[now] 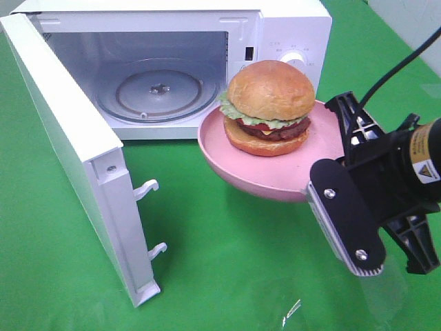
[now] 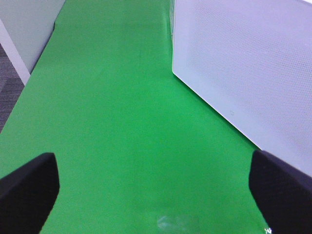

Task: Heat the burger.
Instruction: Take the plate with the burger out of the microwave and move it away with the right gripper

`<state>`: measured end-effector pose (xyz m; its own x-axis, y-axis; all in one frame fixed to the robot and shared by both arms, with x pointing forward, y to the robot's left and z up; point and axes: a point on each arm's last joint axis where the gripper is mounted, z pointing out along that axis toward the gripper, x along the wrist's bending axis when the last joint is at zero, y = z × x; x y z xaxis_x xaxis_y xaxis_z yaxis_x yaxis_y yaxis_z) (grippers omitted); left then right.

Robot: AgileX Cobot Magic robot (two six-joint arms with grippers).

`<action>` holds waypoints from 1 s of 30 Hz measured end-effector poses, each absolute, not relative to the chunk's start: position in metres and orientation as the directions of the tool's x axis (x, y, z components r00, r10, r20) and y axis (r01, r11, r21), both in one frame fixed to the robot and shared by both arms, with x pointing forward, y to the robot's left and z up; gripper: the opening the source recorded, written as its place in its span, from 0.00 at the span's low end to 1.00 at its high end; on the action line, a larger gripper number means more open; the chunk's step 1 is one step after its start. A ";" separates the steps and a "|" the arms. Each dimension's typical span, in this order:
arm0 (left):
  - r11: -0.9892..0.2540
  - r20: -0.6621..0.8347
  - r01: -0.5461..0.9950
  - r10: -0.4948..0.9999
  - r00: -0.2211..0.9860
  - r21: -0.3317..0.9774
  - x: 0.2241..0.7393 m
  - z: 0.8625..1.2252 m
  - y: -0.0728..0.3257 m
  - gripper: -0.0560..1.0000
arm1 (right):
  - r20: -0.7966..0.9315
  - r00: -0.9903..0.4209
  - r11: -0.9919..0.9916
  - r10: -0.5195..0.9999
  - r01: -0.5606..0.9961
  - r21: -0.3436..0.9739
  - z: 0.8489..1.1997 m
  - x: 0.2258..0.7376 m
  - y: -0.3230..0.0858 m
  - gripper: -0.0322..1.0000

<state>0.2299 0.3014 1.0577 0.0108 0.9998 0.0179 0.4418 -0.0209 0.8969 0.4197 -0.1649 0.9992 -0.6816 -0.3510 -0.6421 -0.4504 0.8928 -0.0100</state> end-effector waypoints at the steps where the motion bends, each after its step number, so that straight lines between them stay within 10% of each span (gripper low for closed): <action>1: -0.021 0.018 0.442 1.000 0.011 0.897 0.230 1.058 0.301 0.98 | -0.640 -0.692 0.903 -0.333 -0.430 -0.004 1.001 0.414 -0.171 0.12; 30: -0.021 0.018 0.442 1.000 0.011 0.897 0.230 1.058 0.301 0.98 | -0.549 -0.770 0.944 0.325 0.296 0.145 1.009 0.396 -0.215 0.12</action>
